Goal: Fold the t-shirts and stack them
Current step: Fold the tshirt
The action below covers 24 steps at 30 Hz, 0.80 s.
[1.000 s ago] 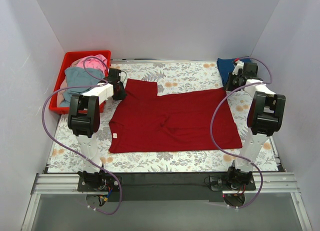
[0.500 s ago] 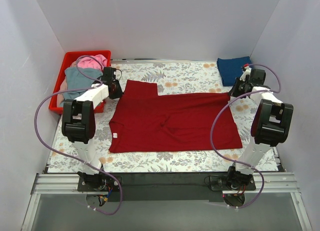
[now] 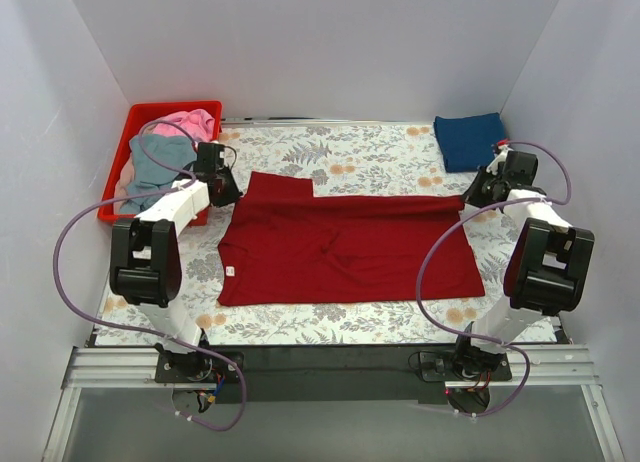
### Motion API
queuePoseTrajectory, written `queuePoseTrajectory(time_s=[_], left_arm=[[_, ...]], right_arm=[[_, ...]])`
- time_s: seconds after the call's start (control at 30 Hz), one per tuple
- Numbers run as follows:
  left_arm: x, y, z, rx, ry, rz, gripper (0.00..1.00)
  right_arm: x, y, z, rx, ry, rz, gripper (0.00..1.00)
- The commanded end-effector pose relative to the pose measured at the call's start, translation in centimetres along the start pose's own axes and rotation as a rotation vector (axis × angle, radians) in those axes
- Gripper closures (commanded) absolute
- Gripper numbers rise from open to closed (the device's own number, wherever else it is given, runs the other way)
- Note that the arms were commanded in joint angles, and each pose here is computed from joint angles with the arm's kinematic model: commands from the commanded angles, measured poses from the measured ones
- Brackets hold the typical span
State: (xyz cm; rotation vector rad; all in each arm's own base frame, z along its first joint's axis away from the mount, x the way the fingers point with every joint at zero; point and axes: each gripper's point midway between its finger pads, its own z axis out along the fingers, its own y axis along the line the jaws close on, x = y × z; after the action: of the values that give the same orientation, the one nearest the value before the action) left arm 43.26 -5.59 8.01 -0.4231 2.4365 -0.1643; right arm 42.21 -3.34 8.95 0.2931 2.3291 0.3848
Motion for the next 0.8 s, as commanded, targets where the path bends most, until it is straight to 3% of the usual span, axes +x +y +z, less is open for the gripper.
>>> queuePoseTrajectory(time_s=[0.0,0.37,0.77], left_arm=[[-1.1,0.8,-2.2,-0.007,-0.065,-0.030,1.00],[0.5,2.6,-4.3,-0.048,-0.115,-0.080,1.00],[5.0,3.7,-4.4,-0.045,-0.042,-0.109,1.00]], right_arm=[[-0.9,-1.0,-1.3,0.057,-0.067,0.023,0.99],[1.5,-2.4,-2.8,0.146,-0.099,0.085,0.99],[3.1,-3.8,-3.8,0.224,-0.160,0.115,0.99]])
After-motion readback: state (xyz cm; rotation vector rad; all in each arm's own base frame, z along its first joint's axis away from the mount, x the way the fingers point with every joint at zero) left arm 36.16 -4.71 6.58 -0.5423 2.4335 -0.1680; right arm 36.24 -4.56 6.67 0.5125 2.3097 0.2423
